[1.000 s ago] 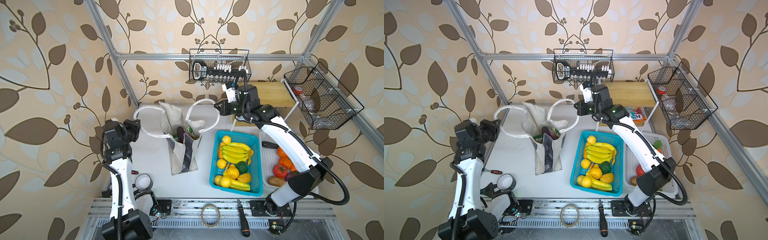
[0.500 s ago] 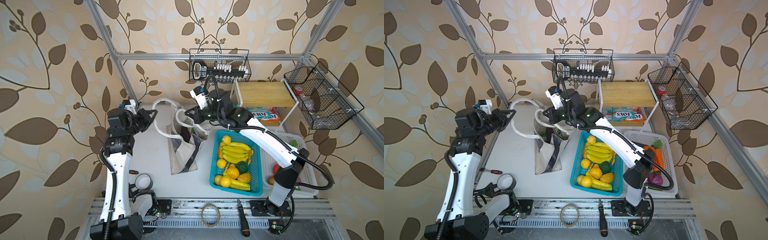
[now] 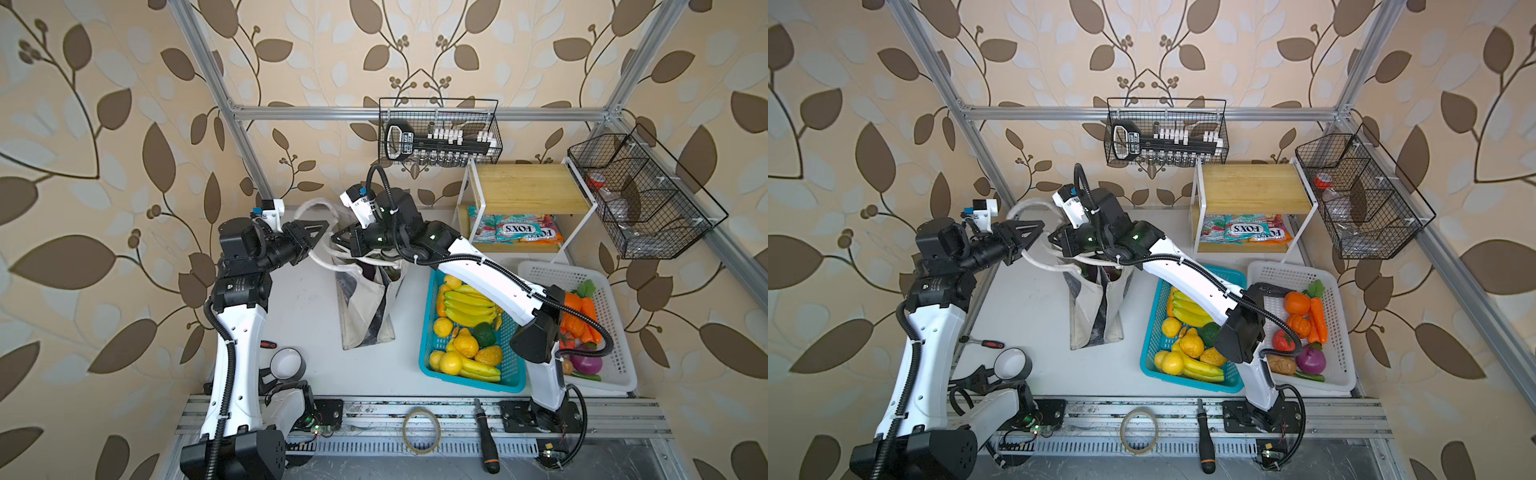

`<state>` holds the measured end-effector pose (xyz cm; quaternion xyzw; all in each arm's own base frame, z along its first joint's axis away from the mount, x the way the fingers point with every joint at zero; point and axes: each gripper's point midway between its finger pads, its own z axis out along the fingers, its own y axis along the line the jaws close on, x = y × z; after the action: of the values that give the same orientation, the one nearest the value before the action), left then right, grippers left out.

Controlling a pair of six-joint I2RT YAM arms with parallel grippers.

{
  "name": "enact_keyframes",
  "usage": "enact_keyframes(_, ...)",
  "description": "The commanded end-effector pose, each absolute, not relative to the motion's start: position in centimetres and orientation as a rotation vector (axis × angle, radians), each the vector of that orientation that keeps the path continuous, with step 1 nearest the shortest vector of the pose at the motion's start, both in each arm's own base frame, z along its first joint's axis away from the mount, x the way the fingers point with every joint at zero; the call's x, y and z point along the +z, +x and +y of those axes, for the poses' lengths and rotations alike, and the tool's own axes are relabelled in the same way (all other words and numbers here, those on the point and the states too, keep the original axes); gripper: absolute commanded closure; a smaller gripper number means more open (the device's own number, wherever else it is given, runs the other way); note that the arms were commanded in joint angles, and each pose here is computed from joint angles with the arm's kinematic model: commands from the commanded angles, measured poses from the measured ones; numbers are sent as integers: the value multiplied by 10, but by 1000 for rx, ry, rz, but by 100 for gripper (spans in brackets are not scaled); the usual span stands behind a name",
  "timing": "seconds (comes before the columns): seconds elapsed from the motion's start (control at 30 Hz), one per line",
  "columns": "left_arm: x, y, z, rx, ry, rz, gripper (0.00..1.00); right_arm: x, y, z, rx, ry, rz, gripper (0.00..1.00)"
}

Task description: Place the food into the grocery bag and tie it

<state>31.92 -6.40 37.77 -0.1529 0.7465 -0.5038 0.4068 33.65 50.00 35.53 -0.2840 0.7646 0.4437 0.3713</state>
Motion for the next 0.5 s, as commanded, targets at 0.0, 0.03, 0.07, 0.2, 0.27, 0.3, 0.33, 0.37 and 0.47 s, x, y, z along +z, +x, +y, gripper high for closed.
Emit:
enact_keyframes(0.0, 360, 318, -73, -1340, -364, 1918, 38, 352, 331, 519, 1230, -730, 1940, 100)
enact_keyframes(0.03, 357, 317, -73, -1333, -368, 1921, 31, 348, 334, 518, 1224, -723, 1950, 100)
enact_keyframes(0.07, 355, 316, -73, -1330, -369, 1922, 24, 344, 337, 518, 1224, -715, 1958, 100)
enact_keyframes(0.2, 346, 317, -68, -1279, -399, 1923, 16, 336, 339, 519, 1253, -719, 1974, 100)
enact_keyframes(0.27, 339, 318, -66, -1267, -428, 1953, 10, 340, 338, 518, 1256, -728, 1953, 100)
enact_keyframes(0.3, 332, 317, -64, -1247, -470, 1985, 7, 344, 337, 518, 1258, -736, 1935, 100)
enact_keyframes(0.33, 331, 316, -63, -1239, -480, 1999, 6, 346, 337, 518, 1263, -742, 1927, 100)
enact_keyframes(0.37, 333, 315, -64, -1242, -474, 1997, 5, 348, 336, 518, 1273, -747, 1922, 100)
enact_keyframes(0.47, 348, 305, -65, -1224, -455, 1965, 6, 352, 337, 519, 1307, -738, 1916, 100)
